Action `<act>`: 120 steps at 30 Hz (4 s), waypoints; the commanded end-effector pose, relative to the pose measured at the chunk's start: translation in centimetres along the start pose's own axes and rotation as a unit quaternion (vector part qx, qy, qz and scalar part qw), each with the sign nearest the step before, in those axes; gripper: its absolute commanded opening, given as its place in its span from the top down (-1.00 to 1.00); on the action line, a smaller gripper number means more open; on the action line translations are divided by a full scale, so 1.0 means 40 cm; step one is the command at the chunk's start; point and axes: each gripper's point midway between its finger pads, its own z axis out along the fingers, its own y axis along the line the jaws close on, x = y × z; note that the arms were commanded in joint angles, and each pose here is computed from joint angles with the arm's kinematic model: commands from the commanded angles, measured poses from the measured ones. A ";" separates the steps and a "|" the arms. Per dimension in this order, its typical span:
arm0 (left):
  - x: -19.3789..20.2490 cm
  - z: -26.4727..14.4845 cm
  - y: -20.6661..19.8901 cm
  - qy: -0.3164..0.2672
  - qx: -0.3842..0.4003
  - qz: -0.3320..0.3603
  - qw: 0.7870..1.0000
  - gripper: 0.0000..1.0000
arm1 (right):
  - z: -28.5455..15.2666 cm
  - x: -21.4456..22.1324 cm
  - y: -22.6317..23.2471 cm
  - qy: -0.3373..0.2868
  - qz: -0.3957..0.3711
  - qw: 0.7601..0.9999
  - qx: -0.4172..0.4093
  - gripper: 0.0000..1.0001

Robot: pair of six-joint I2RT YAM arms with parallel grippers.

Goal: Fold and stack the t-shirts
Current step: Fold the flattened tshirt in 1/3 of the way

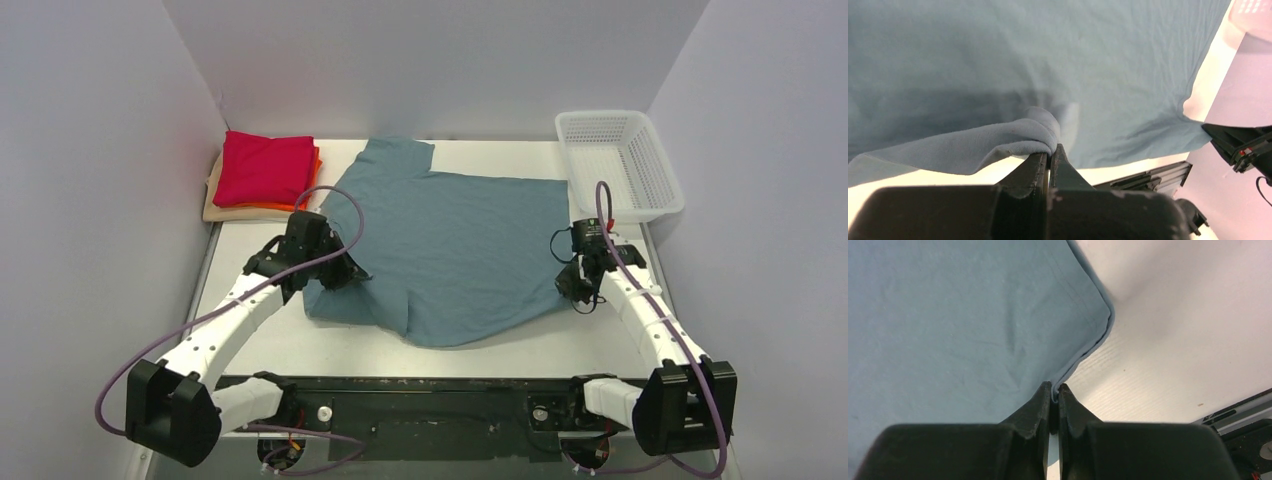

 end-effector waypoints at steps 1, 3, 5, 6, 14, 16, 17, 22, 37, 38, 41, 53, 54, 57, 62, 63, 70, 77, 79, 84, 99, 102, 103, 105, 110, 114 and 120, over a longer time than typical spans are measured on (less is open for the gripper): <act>-0.130 -0.012 -0.072 -0.070 0.053 0.024 0.996 1.00 | -0.012 -0.057 0.017 -0.016 0.004 1.000 0.005 1.00; -0.159 -0.006 -0.069 -0.081 0.052 0.025 0.995 1.00 | -0.016 -0.077 0.028 -0.022 0.005 1.000 0.002 1.00; -0.187 -0.004 -0.074 -0.094 0.057 0.033 0.993 1.00 | -0.018 -0.097 0.034 -0.028 0.005 1.000 0.002 1.00; -0.198 -0.003 -0.079 -0.096 0.062 0.036 0.993 1.00 | -0.020 -0.108 0.036 -0.032 0.007 0.999 0.001 1.00; -0.294 -0.005 -0.144 -0.136 0.121 0.084 0.980 1.00 | -0.009 -0.151 0.038 -0.032 0.016 0.999 0.011 1.00; -0.306 0.009 -0.153 -0.138 0.128 0.094 0.978 1.00 | -0.005 -0.157 0.043 -0.031 0.018 0.999 0.010 1.00; -0.314 0.022 -0.146 -0.138 0.121 0.094 0.979 1.00 | -0.005 -0.159 0.046 -0.031 0.017 0.999 0.009 1.00; -0.376 0.060 -0.150 -0.154 0.119 0.098 0.976 1.00 | 0.023 -0.180 0.048 -0.024 0.028 0.999 0.015 0.98; -0.599 0.271 -0.083 -0.137 -0.004 0.100 0.986 -0.66 | 0.060 -0.249 0.077 -0.062 0.048 0.997 0.025 -0.13; -0.607 0.261 -0.087 -0.141 -0.006 0.098 0.985 -0.68 | 0.061 -0.236 0.062 -0.063 0.045 0.996 0.034 -0.22; -0.572 0.230 -0.080 -0.148 0.002 0.093 0.985 -0.70 | 0.025 -0.231 0.009 -0.101 0.040 0.992 0.060 -0.36; -0.267 0.228 0.119 -0.078 -0.028 0.007 0.997 -0.79 | 0.099 -0.011 0.200 0.028 -0.119 0.989 -0.080 -0.43; -0.258 0.240 0.147 -0.075 -0.048 0.004 0.996 -0.79 | 0.110 -0.010 0.213 0.030 -0.115 0.989 -0.086 -0.43; -0.233 0.267 0.204 -0.053 -0.080 -0.006 0.995 -0.81 | 0.159 0.013 0.202 0.052 -0.119 0.990 -0.061 -0.43; -0.174 0.269 0.283 -0.024 -0.135 -0.021 0.990 -0.83 | 0.211 0.058 0.147 0.085 -0.115 0.990 -0.018 -0.44; -0.155 0.263 0.305 -0.019 -0.150 -0.024 0.988 -0.84 | 0.216 0.076 0.127 0.094 -0.113 0.989 -0.011 -0.43; 0.031 0.175 0.412 0.035 -0.216 -0.095 0.971 -0.87 | 0.182 0.180 0.002 0.130 -0.109 0.985 0.015 -0.43; 0.171 0.055 0.436 0.032 -0.222 -0.130 0.966 -0.89 | 0.125 0.291 -0.124 0.157 -0.078 0.984 0.032 -0.43; 0.178 0.030 0.406 0.018 -0.199 -0.124 0.972 -0.89 | 0.104 0.312 -0.144 0.160 -0.069 0.984 0.026 -0.43; 0.155 -0.030 0.357 -0.032 -0.172 -0.128 0.976 -0.89 | 0.055 0.289 -0.150 0.124 -0.071 0.990 0.003 -0.43; 0.003 0.049 0.209 -0.082 -0.052 -0.063 0.993 -0.90 | -0.195 0.286 0.550 0.101 -0.155 0.910 -0.372 -0.42; 0.020 0.061 0.263 -0.074 -0.086 -0.080 0.990 -0.91 | -0.166 0.351 0.656 0.137 -0.154 0.907 -0.368 -0.41; 0.031 0.062 0.284 -0.072 -0.098 -0.084 0.989 -0.91 | -0.183 0.370 0.697 0.145 -0.153 0.897 -0.389 -0.40; 0.048 0.057 0.317 -0.071 -0.119 -0.091 0.986 -0.91 | -0.171 0.410 0.752 0.163 -0.154 0.892 -0.393 -0.39; 0.063 0.033 0.363 -0.087 -0.152 -0.099 0.980 -0.91 | -0.114 0.493 0.832 0.186 -0.163 0.892 -0.377 -0.38; 0.074 0.028 0.376 -0.083 -0.161 -0.102 0.978 -0.91 | -0.051 0.519 0.828 0.189 -0.165 0.903 -0.348 -0.37; 0.078 0.033 0.375 -0.074 -0.163 -0.100 0.979 -0.91 | 0.004 0.506 0.782 0.155 -0.201 0.918 -0.304 -0.36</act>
